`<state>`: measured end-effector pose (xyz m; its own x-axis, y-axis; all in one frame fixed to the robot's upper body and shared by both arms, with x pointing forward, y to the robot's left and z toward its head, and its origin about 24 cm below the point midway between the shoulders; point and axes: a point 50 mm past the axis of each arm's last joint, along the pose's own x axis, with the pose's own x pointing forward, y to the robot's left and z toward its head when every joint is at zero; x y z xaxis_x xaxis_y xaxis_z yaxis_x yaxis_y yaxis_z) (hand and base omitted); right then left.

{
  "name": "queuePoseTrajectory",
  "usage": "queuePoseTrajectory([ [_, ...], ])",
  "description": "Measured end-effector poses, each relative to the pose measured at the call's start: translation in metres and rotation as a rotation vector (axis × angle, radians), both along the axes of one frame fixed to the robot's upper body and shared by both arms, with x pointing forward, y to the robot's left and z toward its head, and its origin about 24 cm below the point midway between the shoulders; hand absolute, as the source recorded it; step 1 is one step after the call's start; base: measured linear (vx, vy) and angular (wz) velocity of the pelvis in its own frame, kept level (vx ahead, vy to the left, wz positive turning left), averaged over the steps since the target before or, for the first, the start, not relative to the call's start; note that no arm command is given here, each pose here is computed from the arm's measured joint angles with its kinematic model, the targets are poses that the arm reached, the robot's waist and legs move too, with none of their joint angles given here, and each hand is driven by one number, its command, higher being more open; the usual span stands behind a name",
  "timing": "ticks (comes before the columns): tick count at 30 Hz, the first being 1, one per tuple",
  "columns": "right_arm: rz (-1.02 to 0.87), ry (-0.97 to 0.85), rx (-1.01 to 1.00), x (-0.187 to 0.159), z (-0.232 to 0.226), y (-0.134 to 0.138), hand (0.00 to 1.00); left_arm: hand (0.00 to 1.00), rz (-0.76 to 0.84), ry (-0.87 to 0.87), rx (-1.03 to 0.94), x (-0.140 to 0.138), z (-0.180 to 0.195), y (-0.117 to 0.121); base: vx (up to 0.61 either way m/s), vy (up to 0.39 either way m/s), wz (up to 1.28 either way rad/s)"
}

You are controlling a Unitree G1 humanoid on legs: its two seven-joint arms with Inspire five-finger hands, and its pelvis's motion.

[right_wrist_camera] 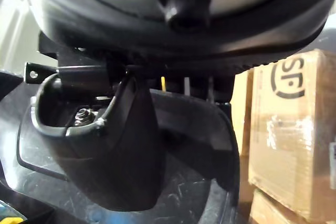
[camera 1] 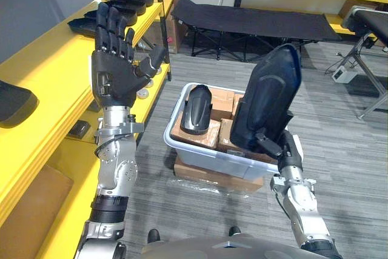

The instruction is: Walk over and take three plastic housings, then place them on the shelf

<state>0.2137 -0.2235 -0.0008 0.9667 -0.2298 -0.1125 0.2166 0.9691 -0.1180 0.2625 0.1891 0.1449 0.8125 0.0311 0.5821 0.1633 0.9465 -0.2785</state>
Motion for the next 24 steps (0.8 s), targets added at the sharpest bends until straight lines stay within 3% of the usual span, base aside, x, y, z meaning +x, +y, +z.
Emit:
queuePoseTrajectory([
  [4,0.021,-0.121,-0.124,0.005,0.033,-0.020,0.00,1.00,-0.066,0.133,0.201,0.001,-0.023,0.006,-0.01,0.000,-0.01],
  [10,0.099,-0.241,-0.218,0.009,0.064,-0.027,0.00,1.00,-0.279,0.374,0.397,0.001,-0.066,-0.011,0.00,0.000,-0.01],
  [15,0.155,-0.252,-0.243,0.015,0.070,-0.025,0.00,1.00,-0.411,0.462,0.432,-0.002,-0.080,-0.025,0.00,0.000,0.00],
  [24,0.281,-0.263,-0.227,0.025,0.070,0.000,0.00,1.00,-0.464,0.481,0.389,-0.004,-0.084,-0.035,0.00,0.000,0.00],
])
